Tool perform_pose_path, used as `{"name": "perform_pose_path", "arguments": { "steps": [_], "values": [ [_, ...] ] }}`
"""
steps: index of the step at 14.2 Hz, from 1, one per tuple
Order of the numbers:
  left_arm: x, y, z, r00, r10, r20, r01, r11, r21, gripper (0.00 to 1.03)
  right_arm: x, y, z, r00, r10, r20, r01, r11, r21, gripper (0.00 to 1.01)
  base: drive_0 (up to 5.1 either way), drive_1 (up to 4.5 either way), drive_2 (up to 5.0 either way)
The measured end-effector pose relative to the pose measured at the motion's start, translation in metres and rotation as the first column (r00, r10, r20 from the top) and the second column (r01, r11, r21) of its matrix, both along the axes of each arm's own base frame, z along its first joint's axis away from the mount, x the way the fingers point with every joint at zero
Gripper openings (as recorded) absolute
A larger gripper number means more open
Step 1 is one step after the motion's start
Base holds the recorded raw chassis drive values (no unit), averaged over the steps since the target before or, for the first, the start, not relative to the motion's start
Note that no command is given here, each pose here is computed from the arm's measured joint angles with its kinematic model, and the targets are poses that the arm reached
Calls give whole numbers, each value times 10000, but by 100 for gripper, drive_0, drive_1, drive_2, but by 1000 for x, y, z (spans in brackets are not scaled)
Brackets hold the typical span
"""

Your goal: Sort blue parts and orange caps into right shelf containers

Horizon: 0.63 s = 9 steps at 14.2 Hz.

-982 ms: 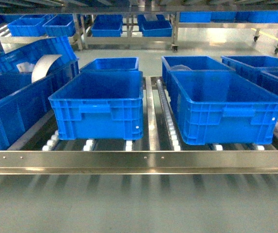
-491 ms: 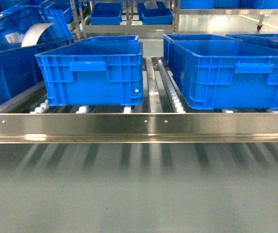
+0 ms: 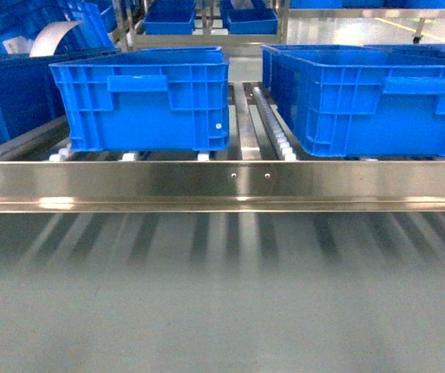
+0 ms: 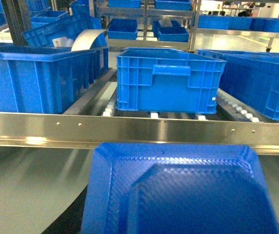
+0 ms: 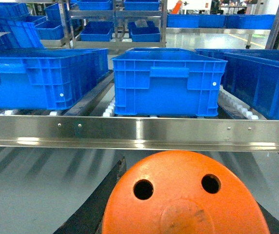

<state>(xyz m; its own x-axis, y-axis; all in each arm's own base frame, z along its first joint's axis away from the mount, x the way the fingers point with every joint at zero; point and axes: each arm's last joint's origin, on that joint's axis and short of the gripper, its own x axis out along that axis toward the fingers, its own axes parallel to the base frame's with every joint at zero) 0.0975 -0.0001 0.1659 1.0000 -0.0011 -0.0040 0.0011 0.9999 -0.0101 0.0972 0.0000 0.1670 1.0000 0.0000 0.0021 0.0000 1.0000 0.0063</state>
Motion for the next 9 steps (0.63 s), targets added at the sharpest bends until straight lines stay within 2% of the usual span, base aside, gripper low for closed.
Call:
{"name": "perform_pose_path", "arguments": {
  "steps": [4, 9],
  "values": [
    [0, 0, 0, 10000, 0, 0, 0, 10000, 0, 41, 0, 0, 0, 10000, 0, 0, 0, 10000, -4, 43, 0, 0, 0],
    [0, 0, 0, 10000, 0, 8, 0, 10000, 0, 41, 0, 0, 0, 10000, 0, 8, 0, 10000, -4, 43, 2, 427, -422]
  ]
}}
